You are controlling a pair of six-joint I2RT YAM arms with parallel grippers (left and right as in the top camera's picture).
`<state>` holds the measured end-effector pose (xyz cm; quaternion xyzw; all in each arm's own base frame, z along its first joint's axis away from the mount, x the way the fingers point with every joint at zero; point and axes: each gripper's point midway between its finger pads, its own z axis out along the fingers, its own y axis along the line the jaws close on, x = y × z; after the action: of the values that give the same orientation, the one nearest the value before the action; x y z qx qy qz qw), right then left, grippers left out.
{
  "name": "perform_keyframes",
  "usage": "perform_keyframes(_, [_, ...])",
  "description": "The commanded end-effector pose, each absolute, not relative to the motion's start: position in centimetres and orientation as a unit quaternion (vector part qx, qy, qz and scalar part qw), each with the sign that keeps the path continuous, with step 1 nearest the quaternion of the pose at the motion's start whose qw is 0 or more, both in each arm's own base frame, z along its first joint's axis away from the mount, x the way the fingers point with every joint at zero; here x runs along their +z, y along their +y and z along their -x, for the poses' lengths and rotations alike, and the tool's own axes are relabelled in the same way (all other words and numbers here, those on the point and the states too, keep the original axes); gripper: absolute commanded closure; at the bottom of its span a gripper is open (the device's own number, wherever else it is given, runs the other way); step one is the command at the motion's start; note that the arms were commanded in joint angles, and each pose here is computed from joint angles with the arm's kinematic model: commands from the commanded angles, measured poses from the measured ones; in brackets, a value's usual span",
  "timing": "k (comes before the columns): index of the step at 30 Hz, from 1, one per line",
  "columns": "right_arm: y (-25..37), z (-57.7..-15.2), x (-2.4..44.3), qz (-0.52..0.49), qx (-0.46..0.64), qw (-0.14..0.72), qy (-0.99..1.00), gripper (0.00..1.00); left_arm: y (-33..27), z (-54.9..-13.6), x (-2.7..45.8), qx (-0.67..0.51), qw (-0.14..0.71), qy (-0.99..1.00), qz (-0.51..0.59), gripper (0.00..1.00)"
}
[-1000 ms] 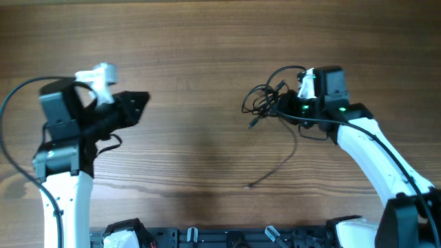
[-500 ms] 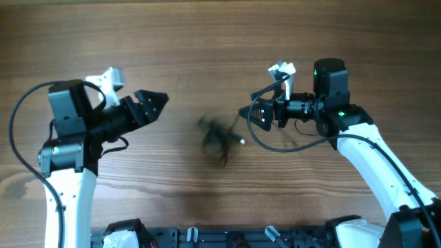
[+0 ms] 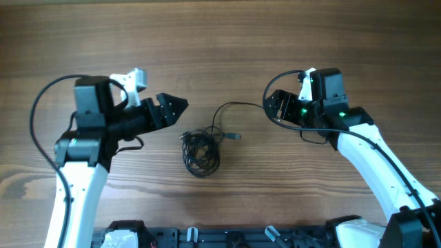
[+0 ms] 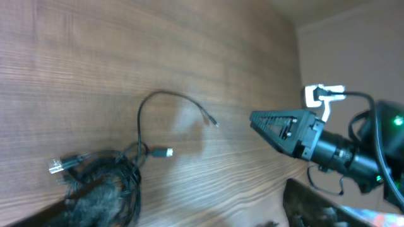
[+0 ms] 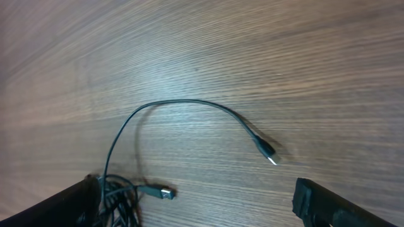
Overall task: Untangle cables
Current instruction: 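Lower the left gripper onto the black cable bundle and grasp it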
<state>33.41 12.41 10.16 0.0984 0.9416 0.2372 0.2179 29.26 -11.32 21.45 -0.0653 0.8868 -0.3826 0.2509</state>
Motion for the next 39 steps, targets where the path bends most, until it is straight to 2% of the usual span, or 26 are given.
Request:
perform_keyframes(1, [11.8,-33.7,10.4,-0.125,0.224,0.226,0.94,0.0,-12.0,-29.9,18.4,-0.351,0.199,0.908,0.116,0.27])
perform_keyframes(4, [11.9,-33.6,10.4,-0.124,0.226,0.225,0.94,0.0,-12.4,-29.9,15.0,-0.306,0.145,0.925,0.175,0.23])
perform_keyframes(9, [11.8,-33.3,10.2,-0.125,0.224,0.218,0.942,0.0,-14.3,-28.0,10.0,-0.262,0.042,0.943,0.201,0.27])
perform_keyframes(13, [11.7,-33.1,10.0,-0.123,0.221,0.213,0.944,0.0,-12.7,-25.4,5.3,-0.148,-0.029,0.96,0.235,0.29])
perform_keyframes(17, [11.7,-33.1,10.0,-0.123,0.221,0.213,0.944,0.0,-12.6,-23.1,2.4,-0.103,-0.099,0.961,0.235,0.69])
perform_keyframes(18, [11.7,-33.0,10.0,-0.123,0.221,0.212,0.944,0.0,-12.5,-22.6,2.0,-0.093,-0.113,0.961,0.235,0.74])
perform_keyframes(20, [11.7,-33.0,10.0,-0.123,0.22,0.211,0.944,0.0,-12.6,-22.0,1.5,-0.084,-0.127,0.961,0.231,0.75])
perform_keyframes(21, [11.7,-33.0,10.0,-0.123,0.22,0.211,0.945,0.0,-12.7,-21.8,1.4,-0.081,-0.131,0.961,0.228,0.82])
perform_keyframes(23, [11.7,-33.0,10.0,-0.122,0.22,0.211,0.945,0.0,-13.1,-21.5,1.1,-0.076,-0.135,0.964,0.217,0.85])
perform_keyframes(25, [11.7,-33.0,10.0,-0.12,0.22,0.211,0.945,0.0,-13.3,-21.1,0.9,-0.065,-0.133,0.968,0.203,0.82])
perform_keyframes(26, [11.7,-33.0,10.0,-0.117,0.219,0.212,0.945,0.0,-13.5,-20.9,0.8,-0.06,-0.133,0.97,0.195,0.72])
perform_keyframes(27, [11.8,-32.9,10.0,-0.111,0.219,0.213,0.946,0.0,-13.6,-20.6,0.7,-0.056,-0.133,0.971,0.189,0.57])
perform_keyframes(29, [12.2,-32.8,10.1,-0.091,0.227,0.212,0.946,0.01,-14.1,-20.0,0.6,-0.05,-0.136,0.974,0.175,0.43])
perform_keyframes(31, [12.7,-32.6,10.2,-0.074,0.238,0.209,0.946,0.0,-14.6,-19.6,0.4,-0.049,-0.136,0.976,0.163,0.34])
perform_keyframes(33, [12.9,-32.5,10.3,-0.072,0.246,0.205,0.944,0.0,-15.0,-19.4,0.1,-0.048,-0.132,0.978,0.152,0.35])
perform_keyframes(36, [13.0,-32.5,10.3,-0.072,0.247,0.205,0.944,0.0,-15.8,-19.6,-0.6,-0.056,-0.113,0.983,0.134,0.67])
perform_keyframes(37, [13.0,-32.5,10.3,-0.072,0.248,0.205,0.944,0.0,-16.1,-19.9,-0.8,-0.06,-0.103,0.985,0.128,0.85])
perform_keyframes(38, [13.0,-32.5,10.3,-0.072,0.248,0.205,0.944,0.0,-16.4,-20.5,-1.0,-0.064,-0.086,0.987,0.121,0.96])
perform_keyframes(39, [13.0,-32.5,10.3,-0.072,0.248,0.205,0.944,0.0,-17.0,-21.5,-1.1,-0.074,-0.061,0.989,0.109,0.96])
